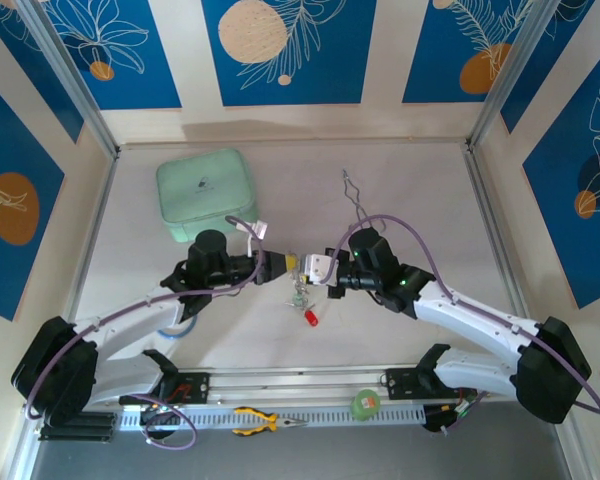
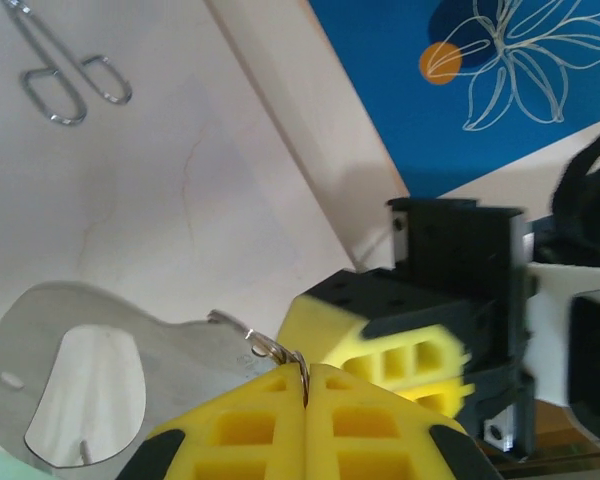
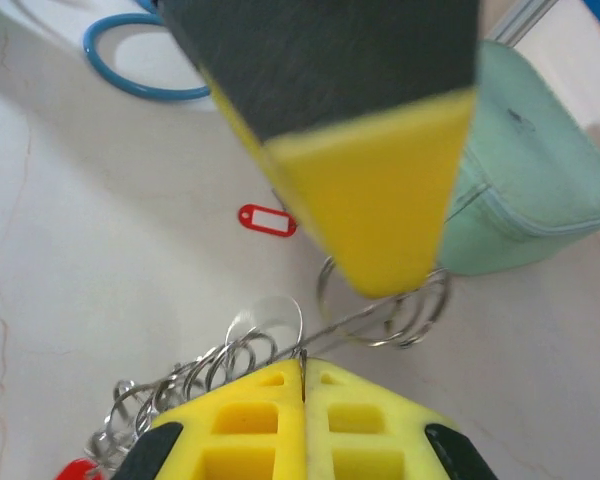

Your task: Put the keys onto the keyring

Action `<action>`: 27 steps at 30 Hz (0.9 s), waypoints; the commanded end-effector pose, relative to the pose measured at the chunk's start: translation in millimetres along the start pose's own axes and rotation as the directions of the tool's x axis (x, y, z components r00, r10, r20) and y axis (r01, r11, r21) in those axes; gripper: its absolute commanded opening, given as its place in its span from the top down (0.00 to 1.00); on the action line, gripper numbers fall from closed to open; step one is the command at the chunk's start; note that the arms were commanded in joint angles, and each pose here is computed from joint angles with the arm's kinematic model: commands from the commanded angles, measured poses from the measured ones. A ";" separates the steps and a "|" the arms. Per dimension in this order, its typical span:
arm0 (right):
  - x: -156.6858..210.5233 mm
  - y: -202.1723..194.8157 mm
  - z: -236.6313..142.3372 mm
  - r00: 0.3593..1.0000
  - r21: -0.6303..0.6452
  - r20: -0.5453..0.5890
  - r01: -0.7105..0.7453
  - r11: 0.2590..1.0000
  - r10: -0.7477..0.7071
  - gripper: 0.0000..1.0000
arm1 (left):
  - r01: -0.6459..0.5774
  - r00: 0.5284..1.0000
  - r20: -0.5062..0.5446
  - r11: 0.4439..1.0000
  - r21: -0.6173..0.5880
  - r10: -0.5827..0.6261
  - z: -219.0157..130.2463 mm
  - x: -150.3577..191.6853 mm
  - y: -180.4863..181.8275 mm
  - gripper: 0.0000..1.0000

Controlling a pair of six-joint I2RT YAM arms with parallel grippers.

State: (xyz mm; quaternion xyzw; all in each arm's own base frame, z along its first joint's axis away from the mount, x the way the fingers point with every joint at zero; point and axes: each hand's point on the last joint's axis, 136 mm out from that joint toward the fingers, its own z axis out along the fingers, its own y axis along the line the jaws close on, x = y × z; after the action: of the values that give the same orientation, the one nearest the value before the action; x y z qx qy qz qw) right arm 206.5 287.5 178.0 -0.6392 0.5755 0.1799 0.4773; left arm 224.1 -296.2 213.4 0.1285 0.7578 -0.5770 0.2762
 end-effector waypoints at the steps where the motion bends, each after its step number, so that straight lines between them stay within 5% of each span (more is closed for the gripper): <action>1: -6.1 6.6 -1.3 0.999 -0.050 0.030 -0.036 0.998 0.037 1.00 | -0.034 0.999 0.039 0.997 0.076 0.031 -2.3 -13.5 -18.3 1.00; 11: -3.9 -32.1 -18.0 1.000 0.179 -0.001 0.031 0.983 -0.031 1.00 | -0.019 1.000 0.021 0.999 0.034 0.018 -1.5 -10.8 -10.9 1.00; 27: -33.2 -27.1 -15.4 0.992 0.119 0.089 0.081 0.990 -0.092 1.00 | -0.009 1.000 0.015 0.999 0.044 0.008 0.6 -10.3 -10.9 1.00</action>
State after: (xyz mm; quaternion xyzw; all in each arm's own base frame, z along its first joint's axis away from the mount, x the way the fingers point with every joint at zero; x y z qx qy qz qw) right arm 219.6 281.1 205.4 -0.6193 0.5602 0.1467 0.5302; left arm 224.0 -296.9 211.8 0.1234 0.7596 -0.5791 0.2692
